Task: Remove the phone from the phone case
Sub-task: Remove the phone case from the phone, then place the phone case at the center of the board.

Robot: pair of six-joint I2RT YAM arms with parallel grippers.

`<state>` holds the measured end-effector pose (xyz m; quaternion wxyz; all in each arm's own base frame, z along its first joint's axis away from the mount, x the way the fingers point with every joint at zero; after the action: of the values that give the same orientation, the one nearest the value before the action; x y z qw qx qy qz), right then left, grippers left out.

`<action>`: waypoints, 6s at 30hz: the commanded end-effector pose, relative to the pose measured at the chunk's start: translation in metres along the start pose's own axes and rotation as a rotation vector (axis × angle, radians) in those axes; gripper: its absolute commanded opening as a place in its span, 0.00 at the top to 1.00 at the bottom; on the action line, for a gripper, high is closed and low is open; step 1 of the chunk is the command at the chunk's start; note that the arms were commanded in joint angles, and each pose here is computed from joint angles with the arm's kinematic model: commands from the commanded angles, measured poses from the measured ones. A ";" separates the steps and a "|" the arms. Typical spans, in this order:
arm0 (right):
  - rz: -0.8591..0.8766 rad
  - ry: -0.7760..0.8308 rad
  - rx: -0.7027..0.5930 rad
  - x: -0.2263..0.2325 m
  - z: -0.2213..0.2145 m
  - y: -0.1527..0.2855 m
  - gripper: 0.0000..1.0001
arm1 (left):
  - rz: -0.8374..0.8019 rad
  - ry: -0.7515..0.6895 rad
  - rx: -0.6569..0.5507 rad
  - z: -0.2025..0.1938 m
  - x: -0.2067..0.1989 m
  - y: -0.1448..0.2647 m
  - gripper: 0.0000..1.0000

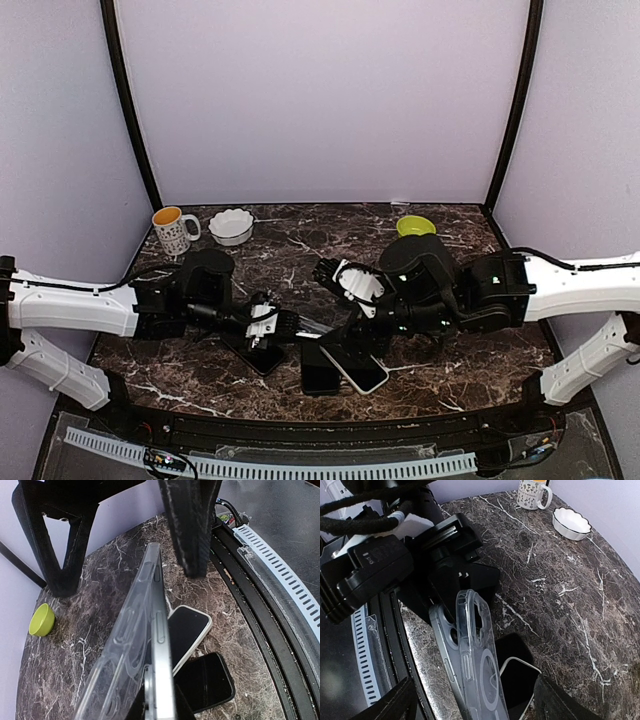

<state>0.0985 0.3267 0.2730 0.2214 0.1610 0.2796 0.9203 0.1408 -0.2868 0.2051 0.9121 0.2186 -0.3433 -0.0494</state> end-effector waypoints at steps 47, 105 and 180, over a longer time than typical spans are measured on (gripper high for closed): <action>0.118 -0.007 -0.028 -0.002 0.038 -0.030 0.39 | 0.005 -0.033 -0.113 0.024 0.012 0.011 1.00; 0.097 -0.054 0.163 -0.003 0.000 -0.052 0.76 | 0.134 -0.084 -0.028 0.024 0.029 0.018 1.00; -0.277 -0.850 -0.200 -0.340 0.014 -0.040 0.33 | -0.056 0.189 0.031 0.030 -0.009 0.065 1.00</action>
<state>0.4126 0.2013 0.1632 0.4533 0.5058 0.0930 0.7280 0.1128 -0.2319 0.2251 0.9276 0.2763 -0.2498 -0.0297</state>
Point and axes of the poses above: each gripper's point midway between its finger pads, its own y axis back along the fingers, its own x axis along the line the jaws close on, z = x × y, the point moved 8 cm from there along y, back along the fingers, and after that the axes turned 14 degrees about -y, right-handed, at the moved point
